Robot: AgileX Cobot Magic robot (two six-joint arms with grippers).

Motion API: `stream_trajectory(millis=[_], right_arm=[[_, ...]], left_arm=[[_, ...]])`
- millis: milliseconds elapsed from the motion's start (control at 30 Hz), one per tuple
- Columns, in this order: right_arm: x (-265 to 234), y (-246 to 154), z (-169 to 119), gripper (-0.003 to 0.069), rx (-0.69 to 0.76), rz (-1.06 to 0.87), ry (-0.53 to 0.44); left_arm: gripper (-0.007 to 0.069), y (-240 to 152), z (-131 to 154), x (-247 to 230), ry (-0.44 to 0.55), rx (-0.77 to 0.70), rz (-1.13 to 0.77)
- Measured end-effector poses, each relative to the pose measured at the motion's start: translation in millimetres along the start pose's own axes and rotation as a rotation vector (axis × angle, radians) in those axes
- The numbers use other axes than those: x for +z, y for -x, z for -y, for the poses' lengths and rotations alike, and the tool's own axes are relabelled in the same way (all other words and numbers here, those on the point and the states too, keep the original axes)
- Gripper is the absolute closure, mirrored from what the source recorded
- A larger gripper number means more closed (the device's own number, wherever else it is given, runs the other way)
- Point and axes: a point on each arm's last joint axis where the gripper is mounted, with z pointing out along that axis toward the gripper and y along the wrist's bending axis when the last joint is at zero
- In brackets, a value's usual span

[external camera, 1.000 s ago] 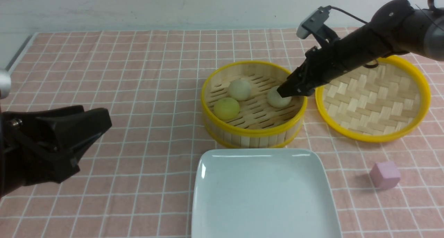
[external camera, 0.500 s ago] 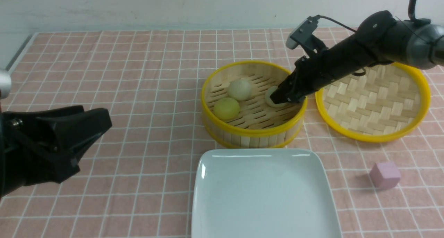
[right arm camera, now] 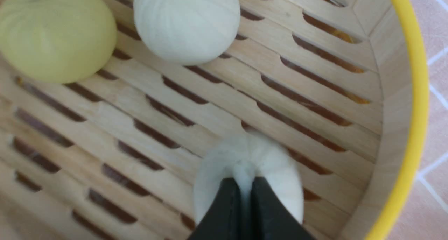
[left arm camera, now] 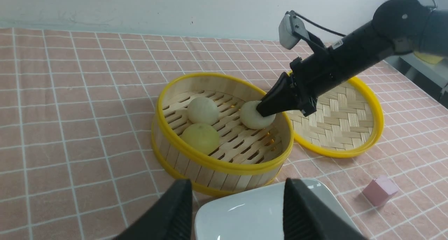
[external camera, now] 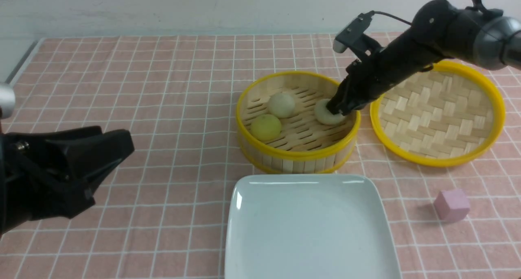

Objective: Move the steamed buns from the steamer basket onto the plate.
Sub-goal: Use the right arm to put the steamed stuffed bun into the plate

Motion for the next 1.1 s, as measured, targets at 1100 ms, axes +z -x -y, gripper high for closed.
stream_trajectory(millis=[1100], right_arm=[[-216.8,26.5,-140.2,0.0638,0.147,0.046,0.044]], left_arm=[[0.0249,-0.1,0.1,0.0,-0.001,0.076,-0.001]])
